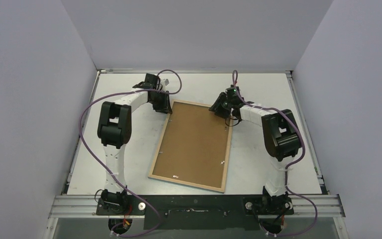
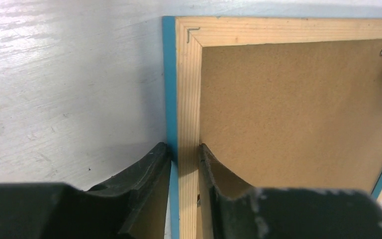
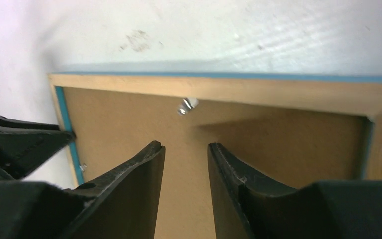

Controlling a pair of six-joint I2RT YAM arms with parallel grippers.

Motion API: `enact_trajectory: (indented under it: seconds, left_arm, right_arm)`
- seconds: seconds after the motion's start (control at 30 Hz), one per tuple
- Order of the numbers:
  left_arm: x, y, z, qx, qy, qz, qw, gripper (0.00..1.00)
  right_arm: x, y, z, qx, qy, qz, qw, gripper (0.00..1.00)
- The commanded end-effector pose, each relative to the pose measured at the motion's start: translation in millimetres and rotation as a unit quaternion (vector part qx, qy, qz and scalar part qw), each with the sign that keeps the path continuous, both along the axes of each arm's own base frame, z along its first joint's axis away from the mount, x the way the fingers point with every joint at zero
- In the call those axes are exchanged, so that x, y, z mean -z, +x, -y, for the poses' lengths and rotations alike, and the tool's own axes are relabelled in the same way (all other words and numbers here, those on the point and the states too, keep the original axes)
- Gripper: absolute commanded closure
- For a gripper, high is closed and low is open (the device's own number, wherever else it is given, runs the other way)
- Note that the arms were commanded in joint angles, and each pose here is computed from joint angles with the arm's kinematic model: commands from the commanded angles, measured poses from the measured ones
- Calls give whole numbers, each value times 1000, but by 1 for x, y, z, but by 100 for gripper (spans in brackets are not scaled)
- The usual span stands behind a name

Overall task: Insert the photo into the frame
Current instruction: Adjust the photo frame at the center of the board, then install the photo frame at the center of the board.

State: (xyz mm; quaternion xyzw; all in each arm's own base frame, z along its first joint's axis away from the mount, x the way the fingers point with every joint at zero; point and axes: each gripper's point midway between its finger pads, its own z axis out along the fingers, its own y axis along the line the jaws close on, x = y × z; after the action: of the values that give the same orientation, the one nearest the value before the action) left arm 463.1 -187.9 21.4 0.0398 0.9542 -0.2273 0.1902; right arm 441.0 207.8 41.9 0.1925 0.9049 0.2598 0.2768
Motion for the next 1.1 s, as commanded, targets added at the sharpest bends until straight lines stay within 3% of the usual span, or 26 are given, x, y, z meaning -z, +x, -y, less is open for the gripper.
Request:
enact_trajectory:
  seconds: [0.0, 0.2, 0.57, 0.8, 0.9, 1.07]
  left_arm:
    - [27, -20, -15, 15, 76, -34, 996, 81]
    - [44, -29, -21, 35, 117, -50, 991, 83]
    - [57, -41, -13, 65, 124, -56, 989, 88]
    - [60, -48, -4, 90, 126, -53, 986, 92]
    - [58, -46, -2, 86, 122, -55, 987, 92]
    - [48, -41, -1, 61, 103, -55, 991, 86]
  right_arm:
    - [-19, 37, -16, 19, 19, 55, 998, 63]
    - [7, 40, -18, 17, -4, 38, 999, 66]
    - [37, 30, -29, -2, -15, 28, 999, 75]
    - [57, 17, -52, -57, 32, 36, 997, 82]
    - [43, 18, -62, -81, 61, 61, 993, 81]
    - [-22, 35, -59, -103, 63, 129, 984, 67]
